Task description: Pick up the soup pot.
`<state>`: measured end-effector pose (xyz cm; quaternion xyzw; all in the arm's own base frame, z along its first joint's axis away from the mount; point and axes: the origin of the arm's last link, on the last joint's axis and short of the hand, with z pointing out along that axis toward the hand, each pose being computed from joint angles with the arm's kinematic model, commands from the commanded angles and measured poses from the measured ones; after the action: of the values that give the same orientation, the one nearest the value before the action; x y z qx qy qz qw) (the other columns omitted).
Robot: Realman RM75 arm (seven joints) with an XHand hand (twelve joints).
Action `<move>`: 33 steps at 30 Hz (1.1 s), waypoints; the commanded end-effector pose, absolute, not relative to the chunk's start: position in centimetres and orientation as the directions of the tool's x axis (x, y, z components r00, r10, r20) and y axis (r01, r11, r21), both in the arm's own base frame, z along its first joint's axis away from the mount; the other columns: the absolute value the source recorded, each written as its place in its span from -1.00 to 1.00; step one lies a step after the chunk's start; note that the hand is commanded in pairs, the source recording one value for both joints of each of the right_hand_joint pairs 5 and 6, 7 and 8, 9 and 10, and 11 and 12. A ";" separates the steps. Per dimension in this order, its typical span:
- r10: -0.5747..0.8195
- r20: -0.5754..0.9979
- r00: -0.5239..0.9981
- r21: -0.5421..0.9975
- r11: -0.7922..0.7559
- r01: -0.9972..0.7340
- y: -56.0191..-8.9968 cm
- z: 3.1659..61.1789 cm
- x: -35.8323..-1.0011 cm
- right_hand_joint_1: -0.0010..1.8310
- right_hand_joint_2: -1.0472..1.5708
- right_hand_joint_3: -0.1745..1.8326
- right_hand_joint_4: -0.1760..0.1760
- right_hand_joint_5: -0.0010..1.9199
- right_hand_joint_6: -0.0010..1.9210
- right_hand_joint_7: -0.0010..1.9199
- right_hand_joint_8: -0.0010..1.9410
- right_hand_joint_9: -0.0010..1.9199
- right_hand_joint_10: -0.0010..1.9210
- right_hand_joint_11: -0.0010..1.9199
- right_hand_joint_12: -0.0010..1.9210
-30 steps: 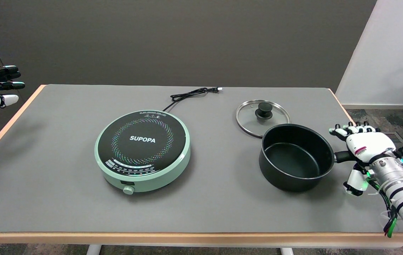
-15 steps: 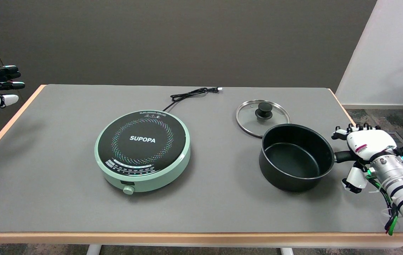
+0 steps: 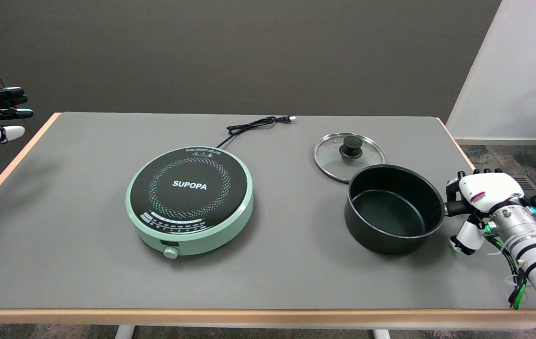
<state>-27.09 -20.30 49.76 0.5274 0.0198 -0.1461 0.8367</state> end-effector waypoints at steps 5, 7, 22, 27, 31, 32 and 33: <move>-0.230 -0.175 0.957 0.877 0.405 0.258 -20.6 50.0 -27.6 0.19 -0.52 0.55 1.00 -0.02 -0.02 -0.02 -0.03 -0.02 -0.02 -0.02 -0.02; -0.232 -0.173 0.957 0.877 0.406 0.257 -20.6 50.0 -27.7 0.20 -0.52 0.51 0.16 0.02 0.02 0.02 0.01 0.02 0.02 0.02 0.02; -0.210 -0.140 0.968 0.876 0.429 0.220 -20.5 50.1 -27.4 0.26 -0.42 0.08 -0.26 0.38 0.38 0.38 0.36 0.38 0.38 0.38 0.38; -0.201 -0.117 0.973 0.871 0.451 0.198 -20.4 50.3 -27.4 0.26 -0.41 0.05 -0.30 0.42 0.42 0.42 0.41 0.42 0.42 0.42 0.42; -0.194 -0.107 0.975 0.872 0.454 0.186 -20.4 50.2 -27.4 0.28 -0.38 0.01 -0.46 0.61 0.61 0.61 0.59 0.61 0.61 0.61 0.61; -0.190 -0.100 0.977 0.871 0.458 0.178 -20.4 50.3 -27.4 0.29 -0.34 -0.01 -0.42 0.75 0.75 0.75 0.73 0.75 0.75 0.75 0.75; -0.189 -0.079 0.979 0.866 0.472 0.162 -20.3 50.5 -27.6 0.29 -0.31 -0.01 -0.27 0.87 0.87 0.87 0.85 0.87 0.87 0.87 0.87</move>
<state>-27.47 -20.52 50.10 0.5190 0.0067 -0.1321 0.8445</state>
